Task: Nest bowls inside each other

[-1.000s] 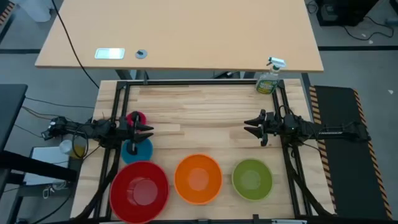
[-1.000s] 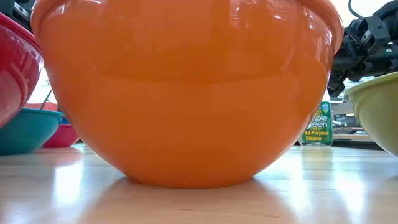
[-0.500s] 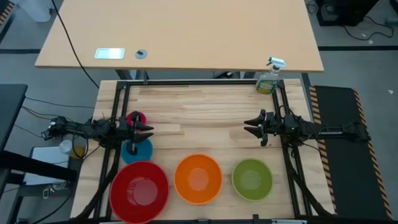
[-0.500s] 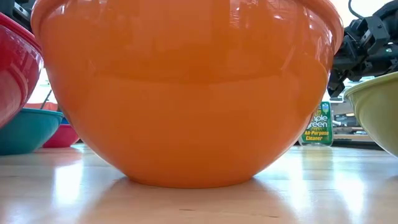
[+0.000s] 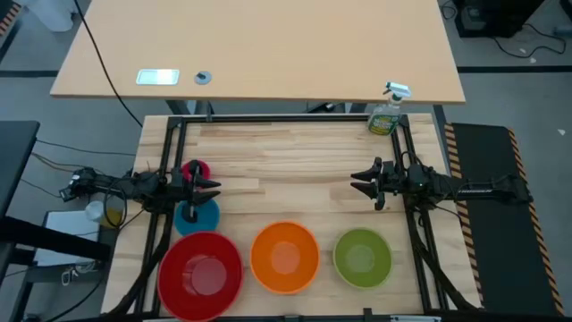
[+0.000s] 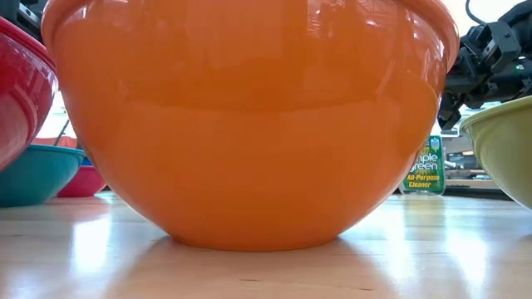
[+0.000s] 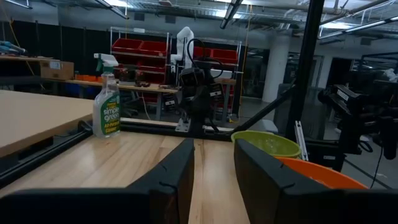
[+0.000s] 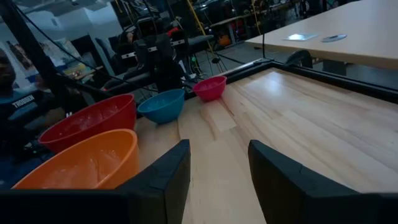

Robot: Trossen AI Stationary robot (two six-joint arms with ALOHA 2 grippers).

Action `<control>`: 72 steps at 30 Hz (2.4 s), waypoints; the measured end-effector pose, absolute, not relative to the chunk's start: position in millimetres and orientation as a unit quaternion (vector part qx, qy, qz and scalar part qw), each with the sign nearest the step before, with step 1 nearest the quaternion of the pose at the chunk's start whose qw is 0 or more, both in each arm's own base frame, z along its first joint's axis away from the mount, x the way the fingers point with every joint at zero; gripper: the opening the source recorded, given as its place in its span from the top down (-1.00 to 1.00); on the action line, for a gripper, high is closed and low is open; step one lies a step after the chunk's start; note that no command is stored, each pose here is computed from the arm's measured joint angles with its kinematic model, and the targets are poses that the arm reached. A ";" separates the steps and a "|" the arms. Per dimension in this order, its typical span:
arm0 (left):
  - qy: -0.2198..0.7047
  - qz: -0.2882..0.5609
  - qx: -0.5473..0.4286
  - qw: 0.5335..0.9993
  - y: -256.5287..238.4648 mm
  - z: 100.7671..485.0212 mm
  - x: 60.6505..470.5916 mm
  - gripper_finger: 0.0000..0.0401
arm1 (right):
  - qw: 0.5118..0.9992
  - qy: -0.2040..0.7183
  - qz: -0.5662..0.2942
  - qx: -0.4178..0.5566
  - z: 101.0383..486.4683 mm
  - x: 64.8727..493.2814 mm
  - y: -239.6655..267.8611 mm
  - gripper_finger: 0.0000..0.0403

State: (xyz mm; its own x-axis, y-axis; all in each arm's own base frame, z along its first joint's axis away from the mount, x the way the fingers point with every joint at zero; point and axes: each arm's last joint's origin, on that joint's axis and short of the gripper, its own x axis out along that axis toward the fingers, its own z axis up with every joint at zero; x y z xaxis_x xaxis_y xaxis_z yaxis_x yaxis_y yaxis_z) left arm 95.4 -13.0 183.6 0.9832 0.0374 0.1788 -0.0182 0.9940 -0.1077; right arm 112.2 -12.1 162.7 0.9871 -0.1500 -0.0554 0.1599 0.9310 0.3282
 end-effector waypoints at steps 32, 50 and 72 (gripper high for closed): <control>-0.091 0.014 -0.053 0.994 -13.0 183.6 95.3 0.42 | 0.982 0.015 -0.079 0.168 162.6 112.2 -12.1 0.16; -0.141 0.075 -0.073 0.984 -8.6 193.0 92.7 0.42 | 0.982 0.015 -0.079 0.168 162.7 112.2 -12.1 0.16; -0.194 0.081 -0.092 0.973 -7.4 203.4 89.0 0.42 | 0.940 -0.158 -0.145 0.265 191.3 110.6 -18.2 0.16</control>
State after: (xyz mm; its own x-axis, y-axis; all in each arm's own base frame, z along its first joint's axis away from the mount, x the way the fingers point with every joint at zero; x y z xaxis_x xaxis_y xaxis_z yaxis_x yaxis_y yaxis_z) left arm 89.0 -7.4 203.4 0.9116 0.1933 0.3628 -0.1216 0.9698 -0.2114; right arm 110.6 -18.2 191.3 0.9079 -0.3567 0.2201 0.1895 0.8177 0.5435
